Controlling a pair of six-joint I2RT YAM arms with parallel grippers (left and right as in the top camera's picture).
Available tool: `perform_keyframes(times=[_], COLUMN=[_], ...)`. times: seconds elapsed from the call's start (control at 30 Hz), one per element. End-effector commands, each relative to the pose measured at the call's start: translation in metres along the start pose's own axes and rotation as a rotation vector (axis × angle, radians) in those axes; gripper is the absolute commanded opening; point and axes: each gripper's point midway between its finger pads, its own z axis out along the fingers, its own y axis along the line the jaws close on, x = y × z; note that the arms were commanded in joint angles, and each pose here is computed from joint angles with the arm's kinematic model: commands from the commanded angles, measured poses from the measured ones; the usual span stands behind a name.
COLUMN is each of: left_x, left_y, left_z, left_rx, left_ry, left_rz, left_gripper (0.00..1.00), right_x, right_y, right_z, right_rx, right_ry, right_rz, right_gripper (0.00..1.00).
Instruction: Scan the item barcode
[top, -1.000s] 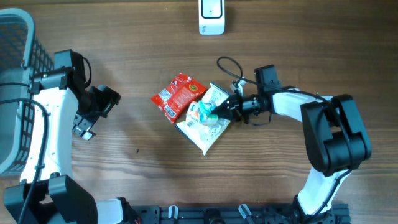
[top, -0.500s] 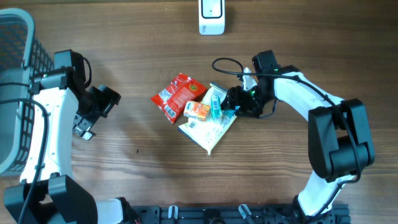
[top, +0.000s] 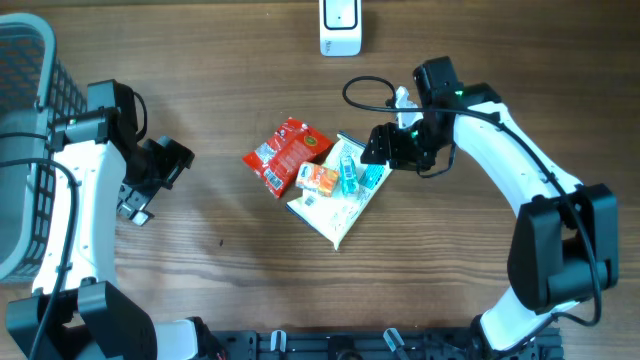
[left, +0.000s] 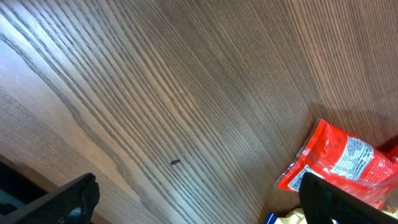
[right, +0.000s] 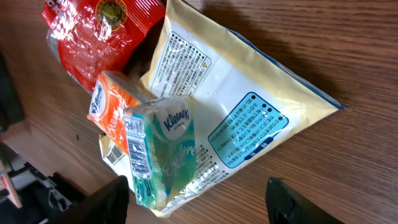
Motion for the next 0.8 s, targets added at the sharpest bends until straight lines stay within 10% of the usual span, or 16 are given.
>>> perform_keyframes(times=[0.0, 0.23, 0.5, 0.77], left_x=[0.0, 0.0, 0.0, 0.0], left_y=[0.0, 0.0, 0.0, 0.0], left_z=[0.0, 0.0, 0.0, 0.0], left_rx=[0.005, 0.005, 0.005, 0.005], left_ry=[0.006, 0.006, 0.006, 0.005], left_rz=[-0.013, -0.013, -0.013, -0.013], left_gripper=[1.0, 1.0, 1.0, 1.0], right_x=[-0.005, 0.024, 0.07, 0.041], right_y=[0.005, 0.034, 0.011, -0.018], right_z=[-0.017, -0.074, -0.002, -0.061], right_rx=[0.024, 0.066, 0.172, 0.145], right_ry=[-0.041, -0.127, -0.053, -0.243], right_rz=[-0.075, -0.204, -0.053, 0.051], right_gripper=[0.7, 0.71, 0.75, 0.76])
